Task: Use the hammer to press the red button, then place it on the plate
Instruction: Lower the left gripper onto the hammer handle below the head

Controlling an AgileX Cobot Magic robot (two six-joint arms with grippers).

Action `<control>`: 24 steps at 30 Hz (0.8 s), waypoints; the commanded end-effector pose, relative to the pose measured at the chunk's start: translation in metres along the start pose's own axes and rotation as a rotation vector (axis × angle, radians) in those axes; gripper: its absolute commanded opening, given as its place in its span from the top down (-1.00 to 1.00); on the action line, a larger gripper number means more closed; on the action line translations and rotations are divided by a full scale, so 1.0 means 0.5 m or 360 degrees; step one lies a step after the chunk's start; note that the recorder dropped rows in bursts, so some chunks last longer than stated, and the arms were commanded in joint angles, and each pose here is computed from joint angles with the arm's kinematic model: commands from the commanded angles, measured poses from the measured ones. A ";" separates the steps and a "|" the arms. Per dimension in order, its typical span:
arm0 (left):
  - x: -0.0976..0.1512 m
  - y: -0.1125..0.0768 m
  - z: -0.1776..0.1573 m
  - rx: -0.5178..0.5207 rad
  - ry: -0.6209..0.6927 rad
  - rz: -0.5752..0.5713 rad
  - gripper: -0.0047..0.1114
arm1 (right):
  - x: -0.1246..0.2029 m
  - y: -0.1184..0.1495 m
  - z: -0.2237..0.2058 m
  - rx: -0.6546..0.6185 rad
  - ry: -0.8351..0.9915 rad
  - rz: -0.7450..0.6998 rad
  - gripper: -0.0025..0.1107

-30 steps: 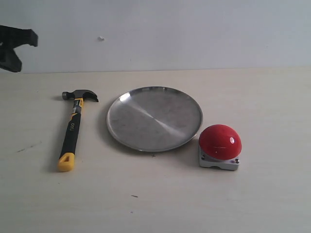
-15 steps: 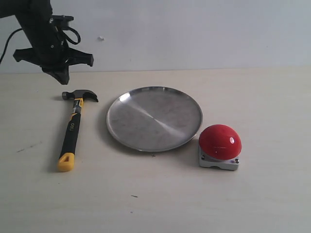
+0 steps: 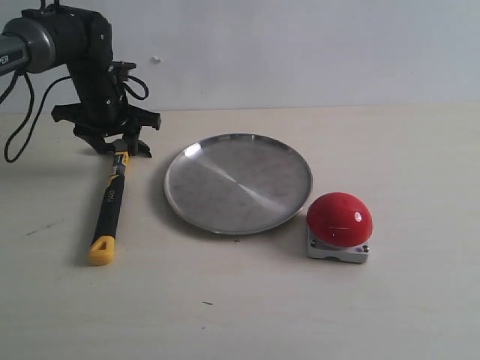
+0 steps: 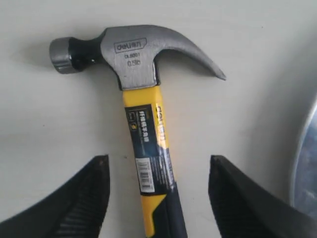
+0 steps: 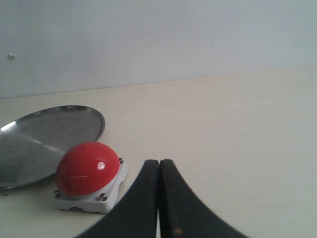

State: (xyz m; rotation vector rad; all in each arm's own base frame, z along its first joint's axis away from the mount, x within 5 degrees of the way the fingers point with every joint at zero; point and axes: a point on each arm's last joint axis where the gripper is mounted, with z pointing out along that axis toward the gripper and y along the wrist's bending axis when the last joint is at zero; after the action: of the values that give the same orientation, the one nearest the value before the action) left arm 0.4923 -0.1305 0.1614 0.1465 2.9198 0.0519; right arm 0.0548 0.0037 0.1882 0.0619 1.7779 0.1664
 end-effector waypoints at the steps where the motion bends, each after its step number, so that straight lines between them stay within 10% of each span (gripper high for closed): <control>1: -0.005 -0.007 0.015 0.0003 -0.0030 -0.0005 -0.08 | 0.001 -0.001 0.000 0.0006 -0.0017 -0.0007 0.96; 24: -0.010 0.030 0.113 0.0020 0.0027 -0.0030 -0.08 | 0.001 -0.001 0.000 0.0006 -0.0017 -0.0007 0.96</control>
State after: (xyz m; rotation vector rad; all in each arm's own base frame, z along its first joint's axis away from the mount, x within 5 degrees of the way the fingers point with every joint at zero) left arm 0.5097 -0.1139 0.1110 0.1036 2.9420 0.0347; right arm 0.0548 0.0037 0.1882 0.0619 1.7779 0.1664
